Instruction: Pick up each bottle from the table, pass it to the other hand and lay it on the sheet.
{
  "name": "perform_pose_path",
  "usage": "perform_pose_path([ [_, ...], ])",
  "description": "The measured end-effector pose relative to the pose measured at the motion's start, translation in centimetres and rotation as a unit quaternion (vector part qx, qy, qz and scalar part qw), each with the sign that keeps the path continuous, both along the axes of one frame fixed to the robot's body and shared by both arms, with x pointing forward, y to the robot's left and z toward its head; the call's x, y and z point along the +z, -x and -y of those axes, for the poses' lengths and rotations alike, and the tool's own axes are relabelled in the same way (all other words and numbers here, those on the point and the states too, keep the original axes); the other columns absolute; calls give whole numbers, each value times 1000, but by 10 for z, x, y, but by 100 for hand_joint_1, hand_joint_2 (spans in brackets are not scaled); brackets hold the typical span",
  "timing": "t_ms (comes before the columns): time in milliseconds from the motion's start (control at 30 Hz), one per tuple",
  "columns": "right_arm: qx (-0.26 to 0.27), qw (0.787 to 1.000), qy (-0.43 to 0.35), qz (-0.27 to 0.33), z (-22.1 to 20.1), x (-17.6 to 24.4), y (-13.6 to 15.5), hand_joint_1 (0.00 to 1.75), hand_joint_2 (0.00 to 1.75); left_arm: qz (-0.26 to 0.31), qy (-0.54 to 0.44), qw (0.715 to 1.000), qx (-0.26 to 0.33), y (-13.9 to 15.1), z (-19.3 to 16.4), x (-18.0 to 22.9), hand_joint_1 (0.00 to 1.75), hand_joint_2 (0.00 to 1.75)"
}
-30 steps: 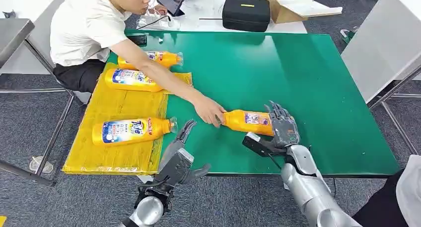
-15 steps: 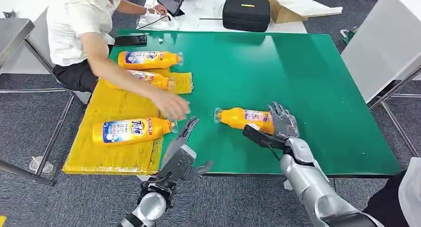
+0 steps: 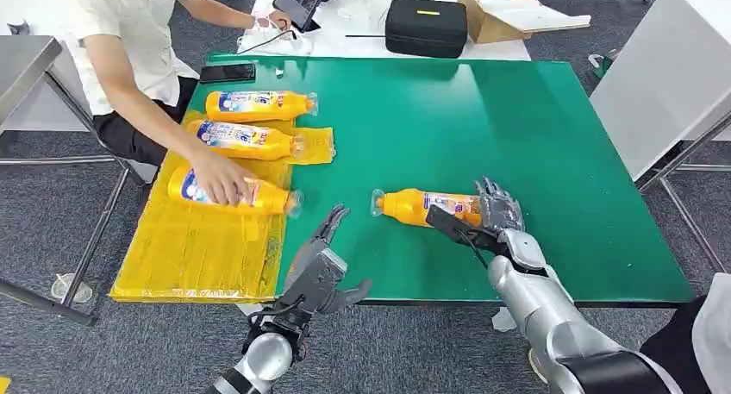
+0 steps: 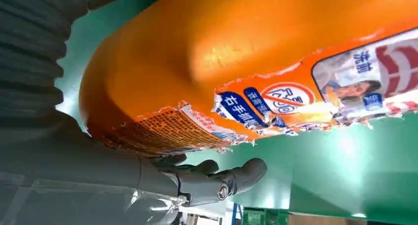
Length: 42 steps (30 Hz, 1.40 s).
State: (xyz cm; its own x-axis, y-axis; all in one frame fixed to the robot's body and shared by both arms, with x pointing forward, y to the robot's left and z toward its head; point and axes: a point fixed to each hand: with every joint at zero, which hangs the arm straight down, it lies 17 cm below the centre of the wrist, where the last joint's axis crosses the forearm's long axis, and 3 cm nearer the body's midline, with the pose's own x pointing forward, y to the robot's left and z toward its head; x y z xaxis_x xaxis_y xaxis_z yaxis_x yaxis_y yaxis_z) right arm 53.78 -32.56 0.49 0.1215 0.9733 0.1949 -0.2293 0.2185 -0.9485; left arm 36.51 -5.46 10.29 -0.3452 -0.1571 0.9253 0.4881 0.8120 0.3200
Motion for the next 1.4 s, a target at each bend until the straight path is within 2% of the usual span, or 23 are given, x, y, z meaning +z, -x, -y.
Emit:
perform_pose_path([
  [100, 28, 999, -29, -1, -12, 0, 0, 175, 175, 2, 1, 1000, -1, 0, 0, 1, 0, 175],
  [200, 72, 991, -112, 9, -30, 6, 1, 175, 175, 8, 7, 1000, -2, 0, 0, 3, 0, 175],
  [367, 86, 983, -161, 14, -37, 6, 5, 175, 175, 9, 13, 1000, -2, 0, -2, 4, 0, 175],
  [500, 110, 949, -296, 0, -59, 7, 18, 175, 175, 9, 24, 1000, -1, 0, -4, 6, 0, 175],
  [633, 115, 920, -374, -3, -68, 8, 28, 175, 175, -2, 36, 999, 0, -1, -5, 6, 0, 175],
  [867, 111, 908, -404, 4, -69, 9, 33, 175, 175, -3, 38, 999, 1, -2, -5, 6, 0, 175],
  [933, 115, 895, -431, 14, -73, 13, 37, 175, 175, -9, 47, 999, 4, -3, -7, 7, 0, 175],
  [1033, 122, 865, -485, 39, -85, 21, 49, 175, 175, -61, 99, 993, 7, -6, -10, 5, 0, 175],
  [1100, 125, 844, -518, 50, -98, 28, 58, 175, 175, -151, 171, 974, 1, -8, -11, -2, 0, 175],
  [1167, 132, 827, -543, 63, -115, 38, 65, 175, 175, -211, 234, 949, 8, -13, -16, -5, 0, 175],
  [1300, 171, 798, -574, 76, -155, 66, 75, 175, 175, -264, 296, 917, 36, -25, -27, -8, 0, 175],
  [1400, 195, 787, -580, 82, -177, 83, 79, 175, 175, -271, 306, 912, 44, -30, -30, -9, 0, 175],
])
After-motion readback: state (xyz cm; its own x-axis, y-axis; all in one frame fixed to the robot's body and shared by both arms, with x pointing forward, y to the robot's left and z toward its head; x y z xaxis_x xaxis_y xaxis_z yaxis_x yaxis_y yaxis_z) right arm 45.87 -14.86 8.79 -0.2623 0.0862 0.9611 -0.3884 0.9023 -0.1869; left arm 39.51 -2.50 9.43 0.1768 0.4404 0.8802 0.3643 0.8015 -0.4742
